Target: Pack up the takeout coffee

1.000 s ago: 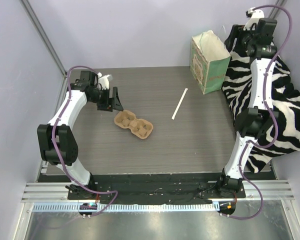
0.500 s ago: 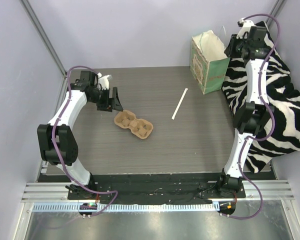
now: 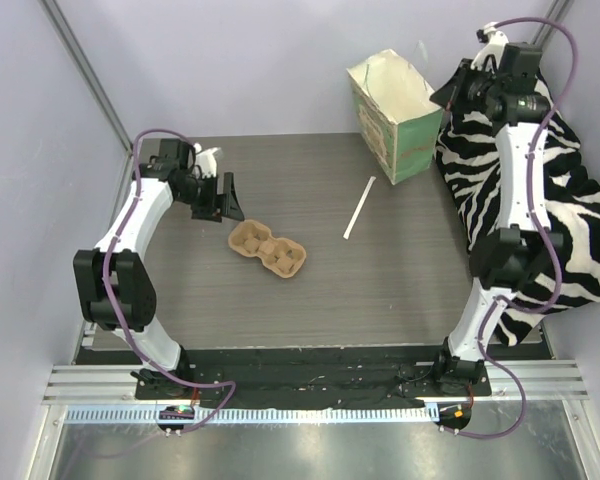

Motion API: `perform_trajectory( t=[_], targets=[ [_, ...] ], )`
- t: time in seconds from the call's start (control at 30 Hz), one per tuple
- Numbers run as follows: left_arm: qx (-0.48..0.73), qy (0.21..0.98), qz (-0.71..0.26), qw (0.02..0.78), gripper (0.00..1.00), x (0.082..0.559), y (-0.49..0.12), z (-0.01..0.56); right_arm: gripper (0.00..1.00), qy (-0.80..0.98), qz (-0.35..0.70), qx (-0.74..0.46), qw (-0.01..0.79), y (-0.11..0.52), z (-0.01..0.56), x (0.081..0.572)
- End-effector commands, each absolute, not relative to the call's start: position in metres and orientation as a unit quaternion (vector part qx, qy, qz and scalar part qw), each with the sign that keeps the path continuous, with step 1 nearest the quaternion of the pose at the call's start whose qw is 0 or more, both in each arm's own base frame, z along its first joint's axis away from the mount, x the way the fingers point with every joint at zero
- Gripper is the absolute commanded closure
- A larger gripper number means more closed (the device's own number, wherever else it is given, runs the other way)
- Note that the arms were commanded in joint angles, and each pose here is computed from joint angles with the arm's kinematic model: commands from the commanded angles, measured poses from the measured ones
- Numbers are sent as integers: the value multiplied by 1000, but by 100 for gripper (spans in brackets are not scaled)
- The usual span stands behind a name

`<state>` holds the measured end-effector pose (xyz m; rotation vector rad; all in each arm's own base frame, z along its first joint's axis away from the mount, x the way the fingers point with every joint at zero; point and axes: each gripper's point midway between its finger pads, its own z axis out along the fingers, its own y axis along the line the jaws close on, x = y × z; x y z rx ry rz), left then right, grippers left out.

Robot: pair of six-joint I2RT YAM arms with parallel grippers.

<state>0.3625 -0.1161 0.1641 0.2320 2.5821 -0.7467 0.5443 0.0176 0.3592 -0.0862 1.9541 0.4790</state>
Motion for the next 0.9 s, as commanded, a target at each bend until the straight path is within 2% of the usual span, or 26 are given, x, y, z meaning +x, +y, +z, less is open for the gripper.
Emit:
perform_trajectory(
  t=[0.0, 0.03, 0.07, 0.13, 0.17, 0.23, 0.27, 0.43, 0.57, 0.77, 0.87],
  targets=[
    [91, 908, -278, 299, 23, 374, -118, 215, 99, 782, 290, -38, 550, 65, 422, 483],
    [86, 906, -280, 305, 23, 375, -119, 220, 99, 790, 300, -27, 535, 69, 404, 481],
    [84, 904, -283, 310, 23, 376, -119, 224, 99, 779, 313, -13, 543, 75, 421, 462],
    [85, 897, -287, 325, 23, 378, -121, 236, 99, 780, 324, 2, 536, 87, 404, 452],
    [82, 895, -290, 329, 23, 379, -122, 240, 99, 767, 336, 12, 546, 94, 418, 434],
    [83, 889, -294, 341, 23, 381, -123, 249, 99, 765, 352, 21, 539, 108, 401, 421],
    [82, 887, -296, 344, 23, 381, -123, 252, 99, 754, 366, 10, 545, 123, 411, 402],
    [79, 882, -302, 353, 23, 381, -125, 261, 99, 771, 360, 10, 525, 162, 365, 366],
    [76, 878, -314, 354, 22, 379, -129, 265, 99, 770, 325, 51, 547, 165, 349, 359],
    [80, 875, -310, 362, 21, 377, -128, 269, 99, 792, 316, 86, 515, 186, 322, 344],
    [82, 874, -309, 366, 21, 376, -127, 271, 99, 790, 289, 106, 530, 176, 322, 344]
  ],
)
